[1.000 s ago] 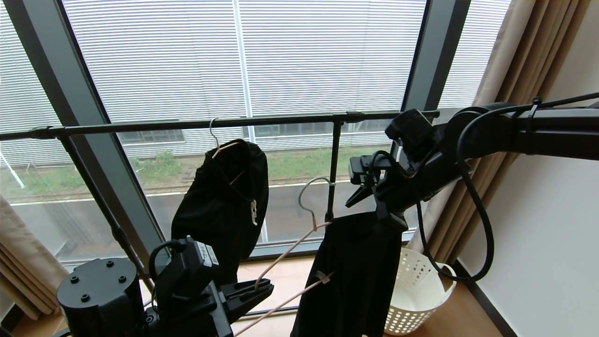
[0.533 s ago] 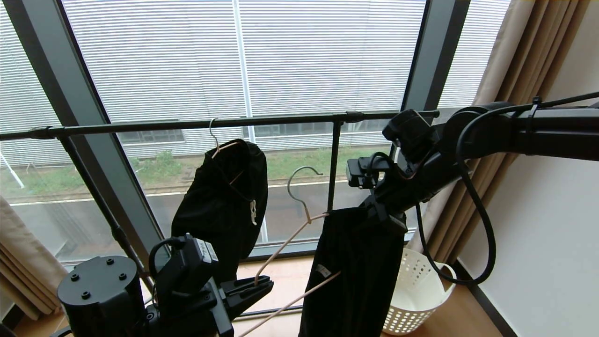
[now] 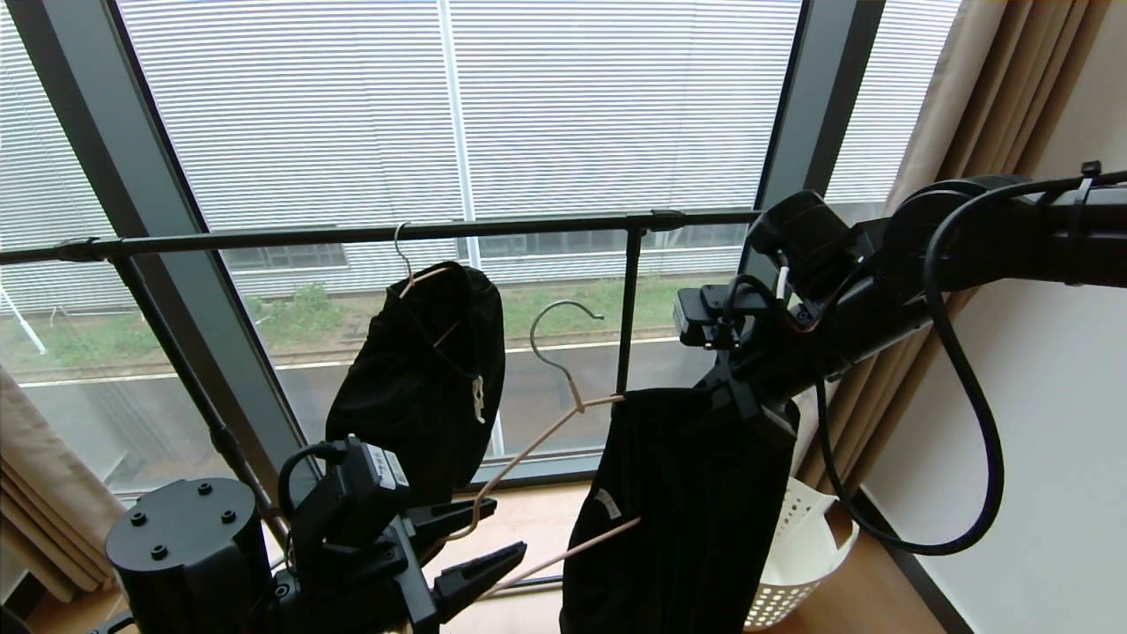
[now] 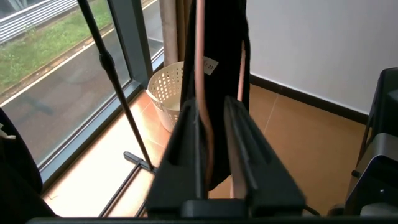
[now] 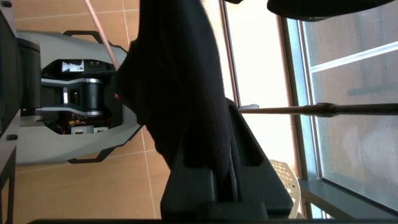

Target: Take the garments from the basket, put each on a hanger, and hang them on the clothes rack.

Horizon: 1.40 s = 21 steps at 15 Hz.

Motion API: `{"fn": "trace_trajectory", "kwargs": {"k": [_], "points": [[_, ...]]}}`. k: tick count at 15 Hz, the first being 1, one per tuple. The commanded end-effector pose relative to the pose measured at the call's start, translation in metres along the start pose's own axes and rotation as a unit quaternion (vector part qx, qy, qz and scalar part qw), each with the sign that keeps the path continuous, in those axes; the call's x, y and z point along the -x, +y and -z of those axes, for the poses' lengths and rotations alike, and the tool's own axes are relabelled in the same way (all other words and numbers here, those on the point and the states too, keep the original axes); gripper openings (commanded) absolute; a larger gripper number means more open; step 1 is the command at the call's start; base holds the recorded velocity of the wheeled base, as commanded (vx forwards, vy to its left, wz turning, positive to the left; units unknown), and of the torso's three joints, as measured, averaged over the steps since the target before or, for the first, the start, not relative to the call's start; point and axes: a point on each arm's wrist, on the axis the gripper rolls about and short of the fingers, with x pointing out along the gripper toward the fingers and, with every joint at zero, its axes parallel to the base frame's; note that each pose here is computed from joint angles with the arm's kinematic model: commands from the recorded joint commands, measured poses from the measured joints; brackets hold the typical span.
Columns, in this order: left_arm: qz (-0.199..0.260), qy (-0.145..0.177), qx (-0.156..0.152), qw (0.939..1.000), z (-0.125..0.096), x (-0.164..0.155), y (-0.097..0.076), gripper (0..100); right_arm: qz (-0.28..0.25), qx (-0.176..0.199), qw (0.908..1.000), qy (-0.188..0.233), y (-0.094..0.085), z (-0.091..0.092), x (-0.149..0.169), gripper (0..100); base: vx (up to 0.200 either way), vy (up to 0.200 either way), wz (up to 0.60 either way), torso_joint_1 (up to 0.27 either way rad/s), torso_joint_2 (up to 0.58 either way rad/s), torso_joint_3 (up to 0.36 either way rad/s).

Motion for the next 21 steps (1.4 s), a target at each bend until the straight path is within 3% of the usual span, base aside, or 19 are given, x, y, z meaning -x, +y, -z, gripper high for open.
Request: {"fn": "trace_trajectory", "kwargs": {"k": [1, 4, 6, 7, 8, 11, 12, 16, 19, 21], "points": [[-0.015, -0.006, 0.002, 0.9999, -0.002, 0.000, 0.007, 100, 0.006, 0.007, 0.9999, -0.009, 0.010, -0.003, 0.014, 0, 0.000, 0.000, 0.00, 0.000, 0.00, 0.000], [-0.021, -0.028, 0.005, 0.9994, -0.006, 0.008, 0.024, 100, 0.006, 0.006, 0.9999, -0.011, 0.014, -0.002, 0.018, 0, 0.000, 0.000, 0.00, 0.000, 0.00, 0.000], [-0.005, -0.051, 0.039, 0.9979, -0.011, 0.015, 0.034, 100, 0.010, 0.008, 0.9998, -0.014, 0.016, -0.003, 0.023, 0, 0.000, 0.000, 0.00, 0.000, 0.00, 0.000], [-0.005, -0.051, 0.041, 0.9978, -0.010, 0.016, 0.034, 100, 0.010, 0.009, 0.9998, -0.015, 0.016, -0.003, 0.023, 0, 0.000, 0.000, 0.00, 0.000, 0.00, 0.000], [0.012, -0.066, 0.087, 0.9939, -0.015, 0.022, 0.049, 100, 0.024, 0.003, 0.9995, -0.018, 0.012, 0.001, 0.030, 0, 0.000, 0.000, 0.00, 0.000, 0.00, 0.000], [0.021, -0.084, 0.148, 0.9852, -0.020, 0.032, 0.075, 100, 0.029, -0.001, 0.9991, -0.032, 0.012, 0.003, 0.040, 0, 0.000, 0.000, 0.00, 0.000, 0.00, 0.000], [0.035, -0.087, 0.182, 0.9788, -0.020, 0.041, 0.093, 100, 0.030, -0.002, 0.9989, -0.035, 0.013, 0.004, 0.043, 0, 0.000, 0.000, 0.00, 0.000, 0.00, 0.000], [0.036, -0.072, 0.238, 0.9680, 0.001, 0.040, 0.133, 100, 0.029, 0.000, 0.9977, -0.061, 0.021, 0.005, 0.058, 0, 0.000, 0.000, 0.00, 0.000, 0.00, 0.000], [0.036, -0.056, 0.260, 0.9634, 0.016, 0.031, 0.140, 100, 0.025, 0.005, 0.9970, -0.073, 0.028, 0.004, 0.064, 0, 0.000, 0.000, 0.00, 0.000, 0.00, 0.000], [0.062, -0.042, 0.262, 0.9622, 0.016, 0.018, 0.126, 100, 0.011, 0.006, 0.9954, -0.095, 0.029, 0.003, 0.065, 0, 0.000, 0.000, 0.00, 0.000, 0.00, 0.000]]}}
